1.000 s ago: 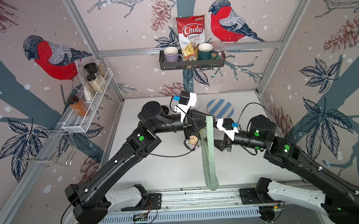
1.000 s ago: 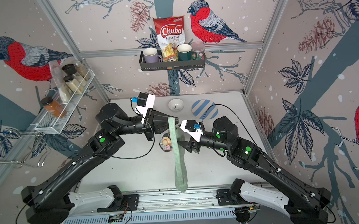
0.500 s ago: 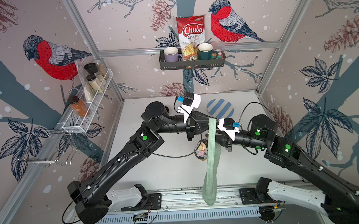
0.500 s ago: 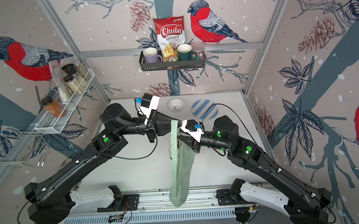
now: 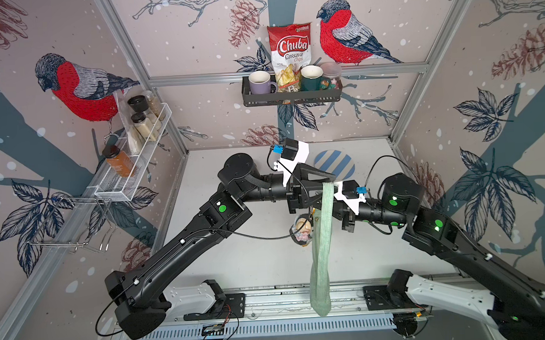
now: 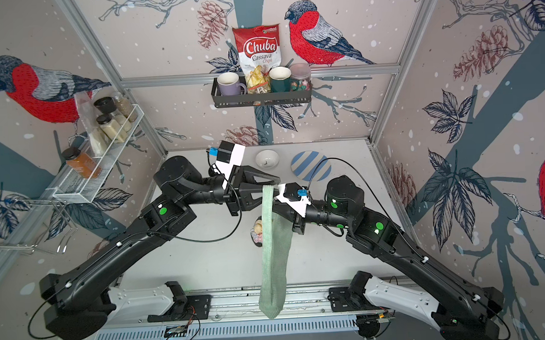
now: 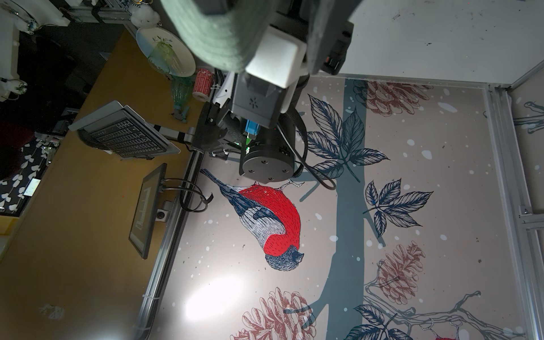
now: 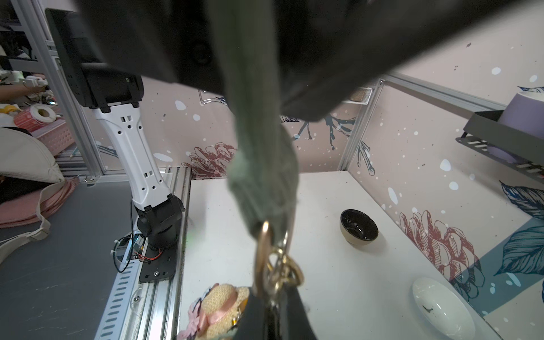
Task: Remove the decoration from the bag
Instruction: Pick up the bag from the center of the board.
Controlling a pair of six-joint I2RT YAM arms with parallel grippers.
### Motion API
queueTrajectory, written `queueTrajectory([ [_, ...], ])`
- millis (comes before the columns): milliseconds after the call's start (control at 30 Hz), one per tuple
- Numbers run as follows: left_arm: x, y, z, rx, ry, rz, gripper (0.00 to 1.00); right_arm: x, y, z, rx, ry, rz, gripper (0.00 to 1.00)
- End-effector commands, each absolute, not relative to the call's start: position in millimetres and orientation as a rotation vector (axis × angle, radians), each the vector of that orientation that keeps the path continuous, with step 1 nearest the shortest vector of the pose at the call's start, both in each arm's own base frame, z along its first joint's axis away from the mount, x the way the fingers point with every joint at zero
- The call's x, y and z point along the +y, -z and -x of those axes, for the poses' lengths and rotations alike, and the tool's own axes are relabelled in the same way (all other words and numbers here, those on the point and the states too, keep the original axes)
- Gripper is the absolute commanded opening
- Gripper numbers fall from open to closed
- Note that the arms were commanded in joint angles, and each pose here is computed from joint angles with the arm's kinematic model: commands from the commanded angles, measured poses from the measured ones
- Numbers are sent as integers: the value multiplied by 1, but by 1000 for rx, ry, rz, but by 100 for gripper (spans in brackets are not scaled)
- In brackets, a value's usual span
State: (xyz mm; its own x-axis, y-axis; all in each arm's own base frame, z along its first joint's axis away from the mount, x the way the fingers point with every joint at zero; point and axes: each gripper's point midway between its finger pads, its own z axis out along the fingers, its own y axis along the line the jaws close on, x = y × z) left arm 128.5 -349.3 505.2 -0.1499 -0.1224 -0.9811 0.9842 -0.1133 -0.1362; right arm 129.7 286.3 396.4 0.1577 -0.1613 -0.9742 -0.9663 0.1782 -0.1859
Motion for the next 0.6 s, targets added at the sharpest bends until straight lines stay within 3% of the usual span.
queueTrajectory([
  [0,-343,-502,-136,1173,1314,-1106,77,285,-416,-116,1176,-951,1239,0],
  [200,-318,-492,-138,1245,1146,-1104,89,270,-438,-94,1057,-1037,1244,0],
  [367,-301,-470,-141,1324,1063,-1075,93,259,-456,-75,966,-1115,1248,0],
  [567,-300,-471,-111,1239,1219,-1146,91,253,-462,-73,948,-1105,1219,0],
])
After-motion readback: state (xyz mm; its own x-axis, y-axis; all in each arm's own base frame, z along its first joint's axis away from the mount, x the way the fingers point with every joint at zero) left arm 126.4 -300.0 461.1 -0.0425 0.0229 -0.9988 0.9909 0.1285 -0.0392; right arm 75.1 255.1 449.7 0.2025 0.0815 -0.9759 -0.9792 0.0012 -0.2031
